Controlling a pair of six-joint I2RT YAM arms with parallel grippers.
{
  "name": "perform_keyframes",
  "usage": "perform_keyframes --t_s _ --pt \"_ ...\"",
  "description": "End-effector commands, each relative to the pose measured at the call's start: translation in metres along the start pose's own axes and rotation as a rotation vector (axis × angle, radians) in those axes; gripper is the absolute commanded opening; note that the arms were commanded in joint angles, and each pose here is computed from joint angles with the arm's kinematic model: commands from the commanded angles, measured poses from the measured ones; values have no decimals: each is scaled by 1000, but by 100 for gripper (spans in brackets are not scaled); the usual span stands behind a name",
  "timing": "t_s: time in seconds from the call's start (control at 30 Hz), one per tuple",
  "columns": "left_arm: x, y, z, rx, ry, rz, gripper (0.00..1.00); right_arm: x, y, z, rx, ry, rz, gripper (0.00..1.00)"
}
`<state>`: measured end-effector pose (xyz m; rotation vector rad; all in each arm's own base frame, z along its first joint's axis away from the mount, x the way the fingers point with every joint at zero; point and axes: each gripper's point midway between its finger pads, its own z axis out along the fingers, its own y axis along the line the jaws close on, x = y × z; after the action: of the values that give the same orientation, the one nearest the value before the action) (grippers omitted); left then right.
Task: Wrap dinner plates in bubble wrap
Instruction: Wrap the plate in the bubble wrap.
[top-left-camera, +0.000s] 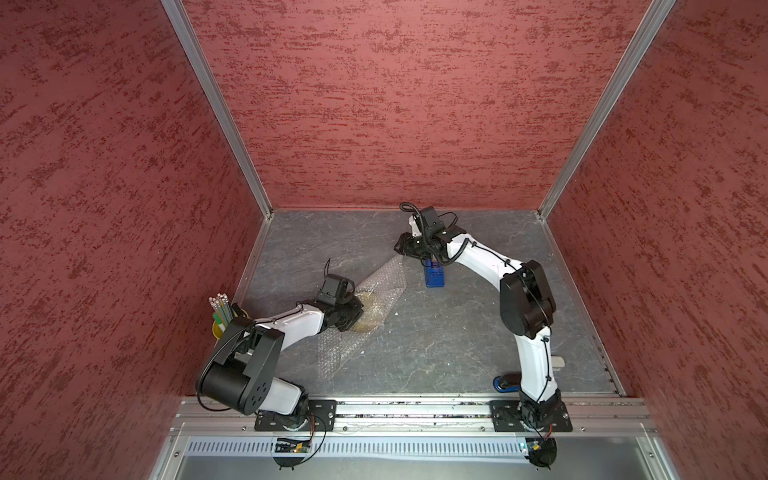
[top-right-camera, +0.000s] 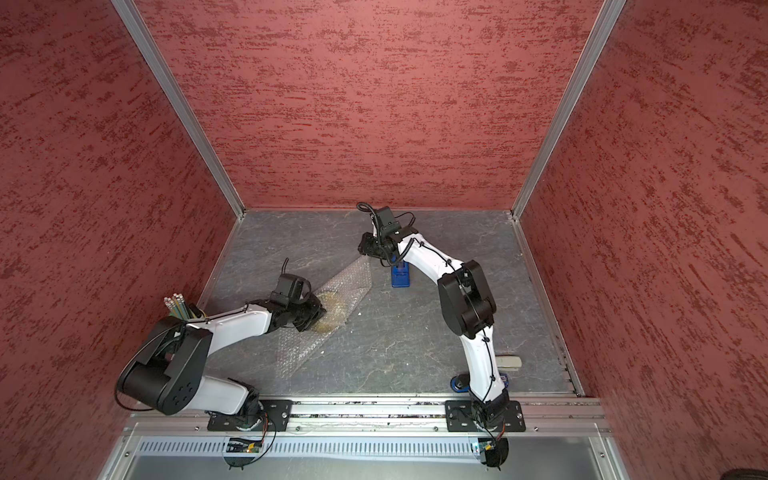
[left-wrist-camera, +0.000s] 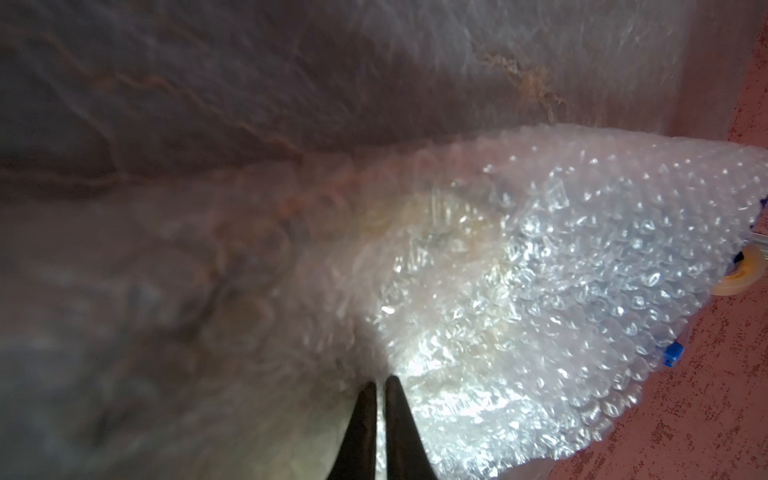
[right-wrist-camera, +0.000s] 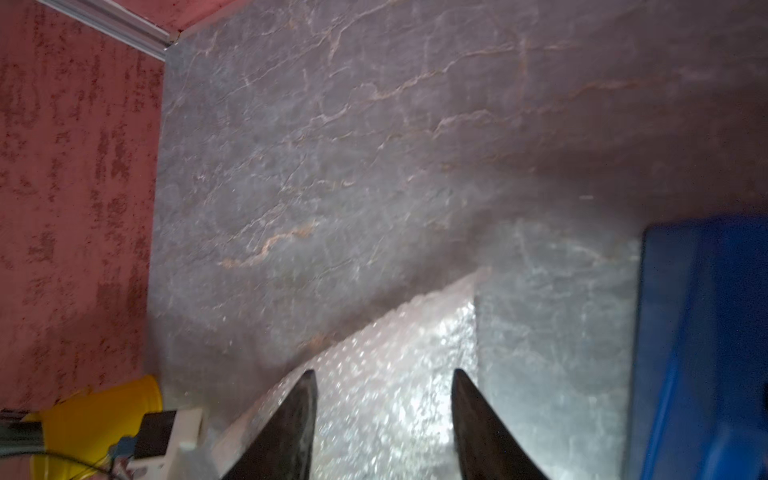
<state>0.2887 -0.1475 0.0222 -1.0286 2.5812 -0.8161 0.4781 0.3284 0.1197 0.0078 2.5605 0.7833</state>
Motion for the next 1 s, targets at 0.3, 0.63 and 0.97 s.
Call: perform_keyframes --t_s 0.3,0.63,0.97 --pt "6 40 7 -129 17 -45 10 -3 -29 60 33 69 -44 53" --pt "7 46 7 -133 14 -47 8 -19 -18 39 54 37 -64 16" --pt "8 50 9 -134 14 -52 7 16 67 -5 -70 31 -122 0"
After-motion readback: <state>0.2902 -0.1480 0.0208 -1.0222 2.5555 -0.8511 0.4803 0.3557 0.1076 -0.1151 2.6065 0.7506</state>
